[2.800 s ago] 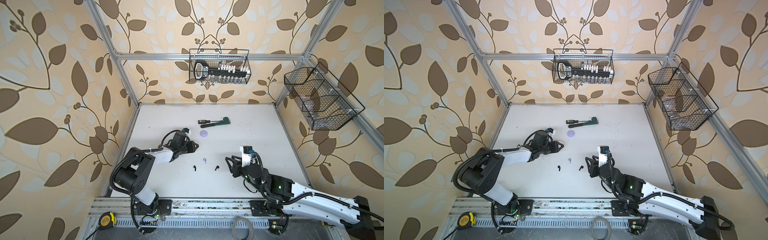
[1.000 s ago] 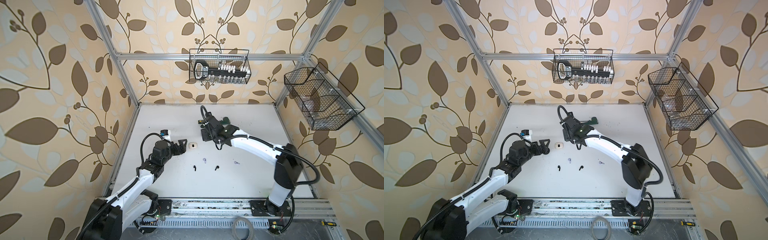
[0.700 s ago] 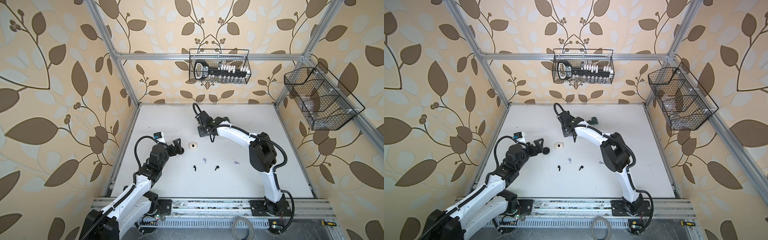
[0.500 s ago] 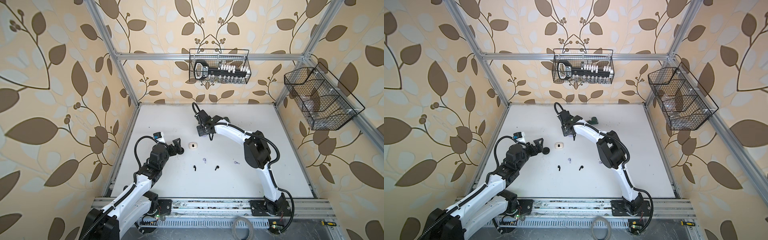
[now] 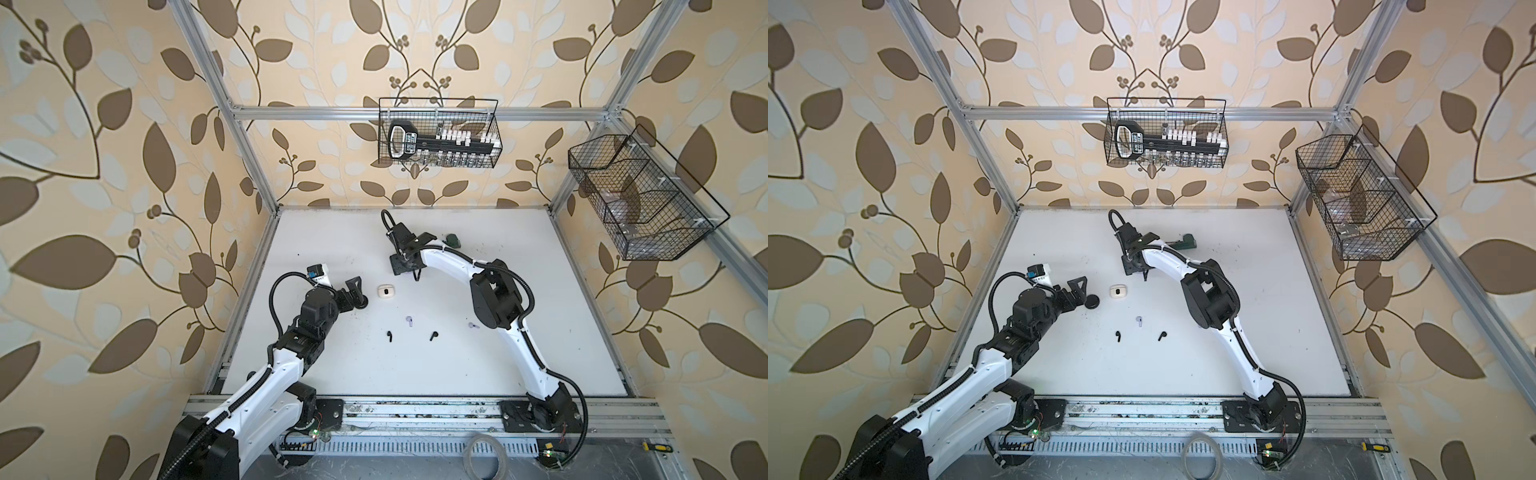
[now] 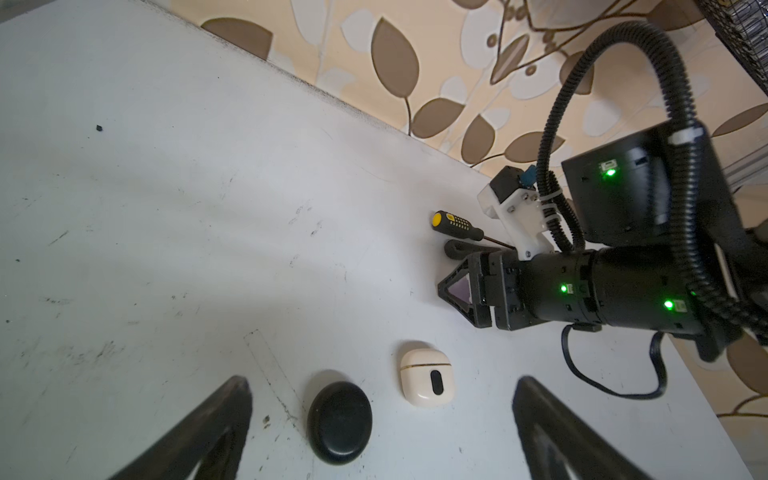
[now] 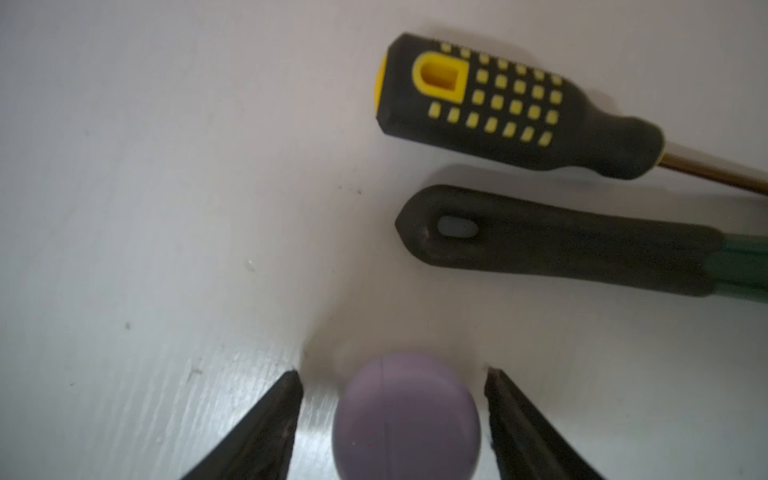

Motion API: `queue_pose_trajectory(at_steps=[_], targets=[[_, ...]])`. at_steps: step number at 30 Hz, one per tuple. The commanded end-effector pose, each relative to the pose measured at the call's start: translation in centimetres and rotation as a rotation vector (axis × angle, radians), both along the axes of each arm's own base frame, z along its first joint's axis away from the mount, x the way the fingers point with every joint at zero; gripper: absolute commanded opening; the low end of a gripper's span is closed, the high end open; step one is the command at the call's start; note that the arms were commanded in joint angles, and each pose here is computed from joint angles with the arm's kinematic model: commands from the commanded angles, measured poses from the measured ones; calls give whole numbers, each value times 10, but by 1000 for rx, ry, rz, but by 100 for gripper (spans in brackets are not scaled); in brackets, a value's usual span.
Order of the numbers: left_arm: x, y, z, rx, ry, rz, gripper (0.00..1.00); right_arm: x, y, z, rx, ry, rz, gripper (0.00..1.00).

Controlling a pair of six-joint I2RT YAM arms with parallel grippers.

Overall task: Insert the wireless bluetooth earbuds into the charging case
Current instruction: 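Move the right gripper over the lavender round case and lower it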

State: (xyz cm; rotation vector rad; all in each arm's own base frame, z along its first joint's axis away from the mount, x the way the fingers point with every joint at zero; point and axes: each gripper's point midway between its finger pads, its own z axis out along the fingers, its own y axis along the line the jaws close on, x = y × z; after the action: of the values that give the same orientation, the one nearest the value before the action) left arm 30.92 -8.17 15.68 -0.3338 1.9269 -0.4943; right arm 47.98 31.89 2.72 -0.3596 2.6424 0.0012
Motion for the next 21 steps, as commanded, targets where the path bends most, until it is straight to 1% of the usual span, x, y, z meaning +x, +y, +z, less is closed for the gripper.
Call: queue_pose_trajectory(at_steps=[1, 2, 6, 10, 15, 21], targets=[[4, 5, 9, -22, -31, 28, 99, -1, -3, -4, -8, 13, -8, 68], [4, 5, 8, -21, -29, 28, 99, -3, -5, -5, -13, 12, -12, 67], [4, 5, 9, -23, -34, 27, 99, -11, -18, -4, -12, 2, -44, 60], [4, 5, 11, -26, -38, 27, 99, -24, -32, 1, 11, -22, -78, 55], [3, 4, 12, -28, -39, 24, 99, -37, -51, 12, 40, -55, -131, 52], [1, 3, 14, -36, -46, 17, 99, -65, -64, 19, 107, -84, -169, 49]])
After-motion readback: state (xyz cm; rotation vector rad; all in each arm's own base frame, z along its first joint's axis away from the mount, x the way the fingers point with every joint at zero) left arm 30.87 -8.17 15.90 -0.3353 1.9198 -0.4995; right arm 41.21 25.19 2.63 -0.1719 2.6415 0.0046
